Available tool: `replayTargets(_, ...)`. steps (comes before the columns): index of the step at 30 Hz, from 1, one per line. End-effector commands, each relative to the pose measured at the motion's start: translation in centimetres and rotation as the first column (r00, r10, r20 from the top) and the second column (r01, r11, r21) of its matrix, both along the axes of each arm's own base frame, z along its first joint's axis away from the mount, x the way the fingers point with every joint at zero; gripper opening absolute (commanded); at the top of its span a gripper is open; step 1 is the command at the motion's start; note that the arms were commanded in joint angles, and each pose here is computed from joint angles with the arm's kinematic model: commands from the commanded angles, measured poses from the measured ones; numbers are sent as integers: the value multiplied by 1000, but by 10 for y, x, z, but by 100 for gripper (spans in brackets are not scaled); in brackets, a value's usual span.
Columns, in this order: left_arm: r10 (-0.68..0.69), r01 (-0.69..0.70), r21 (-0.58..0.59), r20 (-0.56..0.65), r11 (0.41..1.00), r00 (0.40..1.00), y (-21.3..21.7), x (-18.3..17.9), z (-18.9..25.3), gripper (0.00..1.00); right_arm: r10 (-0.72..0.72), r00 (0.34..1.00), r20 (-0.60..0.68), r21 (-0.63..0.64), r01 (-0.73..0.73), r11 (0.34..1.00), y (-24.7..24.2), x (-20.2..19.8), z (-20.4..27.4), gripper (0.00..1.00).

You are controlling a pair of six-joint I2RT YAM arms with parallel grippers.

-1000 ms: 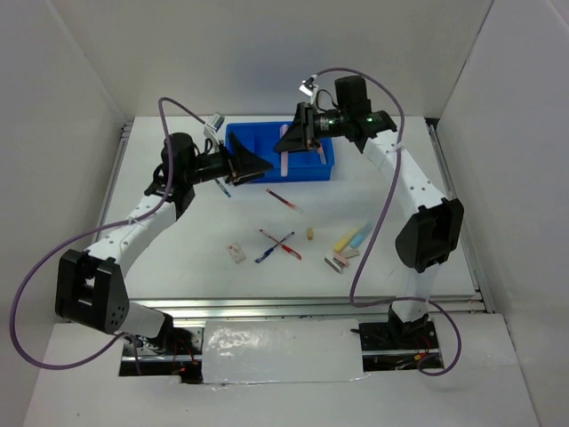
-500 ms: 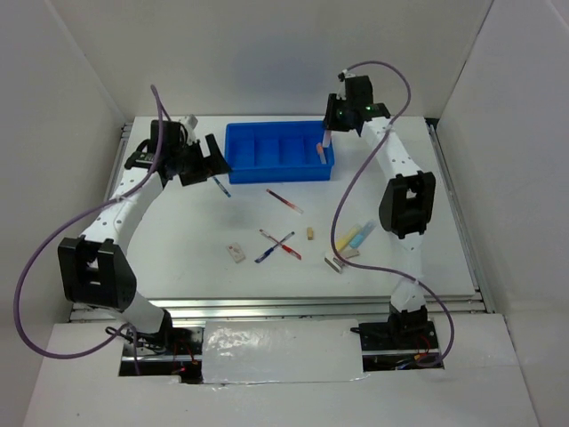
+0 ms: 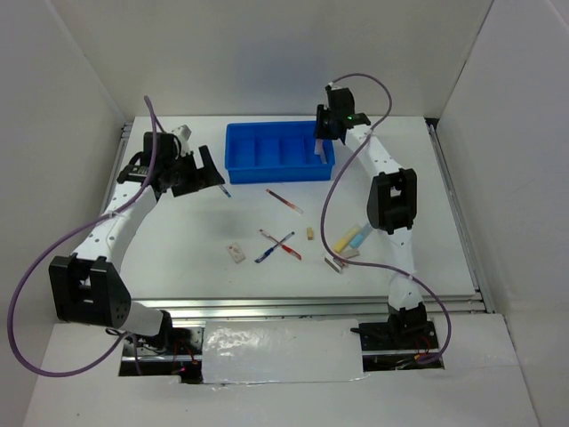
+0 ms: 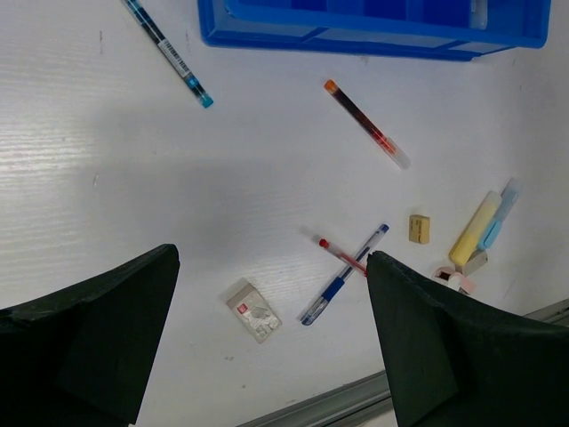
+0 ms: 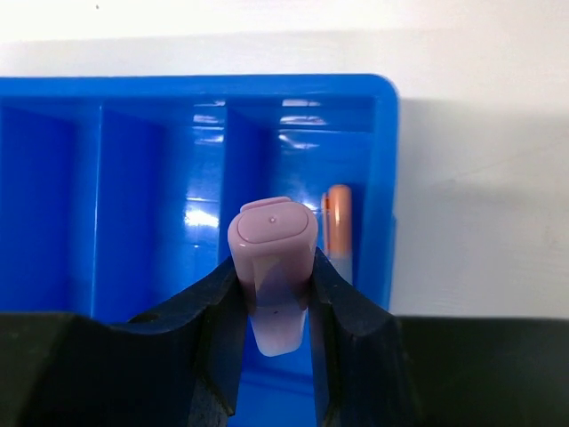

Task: Sort the stationery into containers
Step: Place the pen in the storage box.

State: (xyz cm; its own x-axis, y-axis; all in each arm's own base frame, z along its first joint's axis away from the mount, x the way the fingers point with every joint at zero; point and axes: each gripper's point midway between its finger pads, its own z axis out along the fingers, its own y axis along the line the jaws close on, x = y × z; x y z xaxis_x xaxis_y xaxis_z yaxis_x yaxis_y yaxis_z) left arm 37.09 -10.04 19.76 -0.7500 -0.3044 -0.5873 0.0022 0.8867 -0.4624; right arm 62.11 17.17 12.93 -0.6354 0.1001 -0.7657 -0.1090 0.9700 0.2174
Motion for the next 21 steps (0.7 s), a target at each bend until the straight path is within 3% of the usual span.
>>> replayTargets(1,26,-27,23,24,999,999,8,5,4,99,5,998,59,-2,-4,1000,14,9,9,18)
replayTargets(7,41,-41,43,-12,998,999,14,7,-2,99,-39,999,31,-33,40,999,9,5,-3,45)
replayTargets(10,50,-50,43,2,998,999,16,8,-1,99,-27,999,35,-17,28,999,12,1,8,67)
replayTargets(13,42,-42,29,32,999,999,13,10,6,99,-9,999,50,15,8,1000,16,-6,33,79)
replayTargets(17,-42,40,21,96,999,994,4,11,23,99,62,987,148,81,-75,994,20,-33,127,76)
replayTargets(21,-66,54,69,174,996,983,9,13,38,99,60,991,121,96,-72,993,-13,-92,175,69)
